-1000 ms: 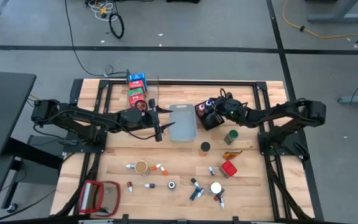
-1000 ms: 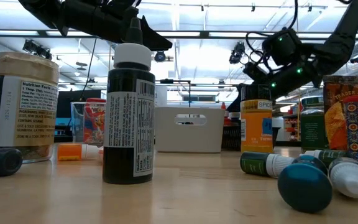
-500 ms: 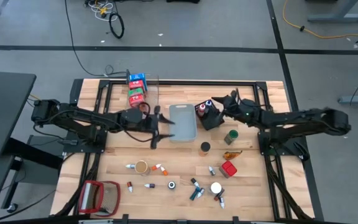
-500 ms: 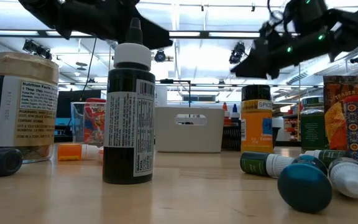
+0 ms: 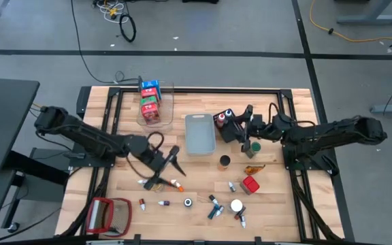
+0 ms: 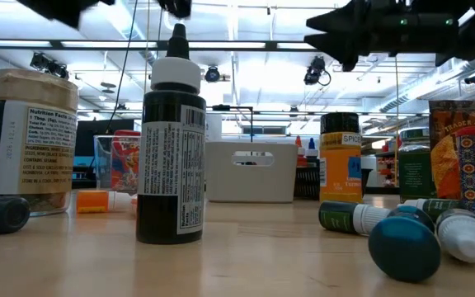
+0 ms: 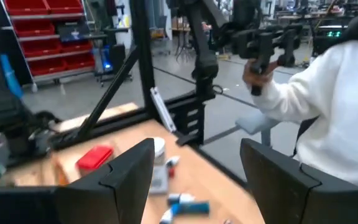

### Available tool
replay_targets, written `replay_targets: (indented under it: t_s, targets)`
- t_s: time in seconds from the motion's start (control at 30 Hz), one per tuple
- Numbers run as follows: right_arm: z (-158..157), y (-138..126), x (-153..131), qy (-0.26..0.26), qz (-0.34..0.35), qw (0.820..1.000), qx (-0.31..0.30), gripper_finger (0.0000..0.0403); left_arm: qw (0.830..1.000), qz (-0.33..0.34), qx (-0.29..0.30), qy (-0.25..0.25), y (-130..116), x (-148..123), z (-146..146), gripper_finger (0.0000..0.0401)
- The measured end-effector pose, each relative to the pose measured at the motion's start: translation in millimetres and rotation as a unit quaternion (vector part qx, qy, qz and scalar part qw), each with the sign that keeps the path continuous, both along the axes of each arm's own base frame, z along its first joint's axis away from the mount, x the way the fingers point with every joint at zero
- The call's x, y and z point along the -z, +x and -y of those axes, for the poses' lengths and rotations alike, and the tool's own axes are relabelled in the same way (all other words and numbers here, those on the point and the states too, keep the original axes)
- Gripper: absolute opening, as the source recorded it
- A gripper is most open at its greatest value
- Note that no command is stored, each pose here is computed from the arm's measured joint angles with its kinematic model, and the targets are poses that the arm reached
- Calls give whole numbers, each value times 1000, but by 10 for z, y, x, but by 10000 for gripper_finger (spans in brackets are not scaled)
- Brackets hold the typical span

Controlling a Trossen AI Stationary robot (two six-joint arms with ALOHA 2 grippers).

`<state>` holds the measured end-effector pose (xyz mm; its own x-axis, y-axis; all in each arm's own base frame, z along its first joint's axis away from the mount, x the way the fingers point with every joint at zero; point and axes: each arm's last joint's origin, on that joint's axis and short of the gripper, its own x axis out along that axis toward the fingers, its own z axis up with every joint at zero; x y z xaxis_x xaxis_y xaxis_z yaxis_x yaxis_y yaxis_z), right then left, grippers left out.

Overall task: Pick & Place Kitchen Items
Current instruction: Put the black food color bottle into the black bin

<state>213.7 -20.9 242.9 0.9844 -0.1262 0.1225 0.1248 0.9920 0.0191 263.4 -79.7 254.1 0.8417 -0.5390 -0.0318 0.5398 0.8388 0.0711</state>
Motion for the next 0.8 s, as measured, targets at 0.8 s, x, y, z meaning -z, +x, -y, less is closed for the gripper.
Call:
replay_targets:
  t_s: [0.8]
  targets:
    - [-251,12,12,13,-6,998,-60,219,975,-211,-24,59,597,553,611,247]
